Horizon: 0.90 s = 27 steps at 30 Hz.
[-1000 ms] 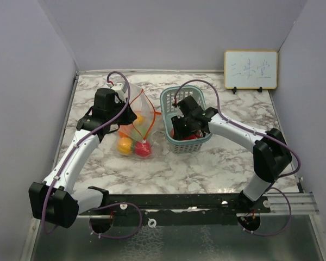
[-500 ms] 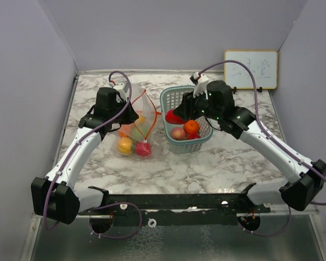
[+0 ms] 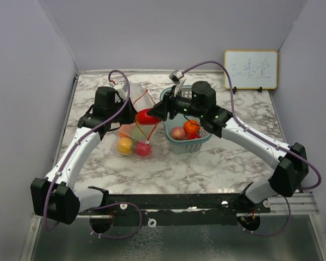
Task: Place the food in the zip-top bag and seal the zipper
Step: Place the fake fruit in the zipper food storage bag.
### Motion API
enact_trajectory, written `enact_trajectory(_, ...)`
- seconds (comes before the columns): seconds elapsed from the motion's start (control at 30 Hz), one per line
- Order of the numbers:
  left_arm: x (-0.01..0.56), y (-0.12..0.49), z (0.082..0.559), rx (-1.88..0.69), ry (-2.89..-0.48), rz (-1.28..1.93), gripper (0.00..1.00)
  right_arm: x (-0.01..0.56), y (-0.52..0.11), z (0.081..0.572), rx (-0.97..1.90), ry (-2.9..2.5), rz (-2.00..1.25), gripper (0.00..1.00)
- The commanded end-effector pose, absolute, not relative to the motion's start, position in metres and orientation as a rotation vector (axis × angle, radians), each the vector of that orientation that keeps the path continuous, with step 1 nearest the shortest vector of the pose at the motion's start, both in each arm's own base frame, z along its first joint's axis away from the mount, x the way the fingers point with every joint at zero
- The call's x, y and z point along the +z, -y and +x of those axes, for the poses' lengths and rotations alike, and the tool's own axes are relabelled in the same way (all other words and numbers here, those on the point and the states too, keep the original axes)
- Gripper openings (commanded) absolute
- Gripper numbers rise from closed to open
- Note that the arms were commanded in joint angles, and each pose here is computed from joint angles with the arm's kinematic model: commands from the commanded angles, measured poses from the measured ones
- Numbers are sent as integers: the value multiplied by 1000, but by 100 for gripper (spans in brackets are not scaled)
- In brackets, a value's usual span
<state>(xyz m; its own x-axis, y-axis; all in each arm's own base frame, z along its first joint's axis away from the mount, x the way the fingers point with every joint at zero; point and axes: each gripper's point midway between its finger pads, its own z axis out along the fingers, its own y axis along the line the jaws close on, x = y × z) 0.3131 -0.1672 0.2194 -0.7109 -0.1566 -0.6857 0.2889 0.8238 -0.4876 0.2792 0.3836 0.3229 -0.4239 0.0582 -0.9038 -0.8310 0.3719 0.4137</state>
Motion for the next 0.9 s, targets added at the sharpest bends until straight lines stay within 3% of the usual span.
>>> enact_trajectory(0.0, 261, 180, 297, -895, -2151, 154, 0, 328, -389, 321, 1046, -1648, -560, 1)
enact_trajectory(0.2, 265, 179, 271, -931, -2167, 191, 0, 319, -366, 354, 790, -1663, -451, 1)
enact_trajectory(0.47, 276, 195, 267, -1079, -2120, 189, 0, 309, -378, 353, 739, -1685, -448, 2)
enact_trajectory(0.53, 280, 199, 271, -1105, -2100, 184, 0, 309, -389, 346, 745, -1682, -480, 15)
enact_trajectory(0.6, 278, 201, 276, -1118, -2100, 172, 0, 311, -397, 339, 764, -1673, -512, 41)
enact_trajectory(0.67, 277, 205, 279, -1149, -2096, 173, 0, 309, -397, 337, 759, -1692, -526, 59)
enact_trajectory(0.77, 274, 207, 280, -1168, -2094, 166, 0, 311, -385, 337, 694, -1713, -526, 67)
enact_trajectory(0.87, 263, 202, 284, -1111, -2120, 150, 0, 321, -362, 330, 645, -1692, -503, 89)
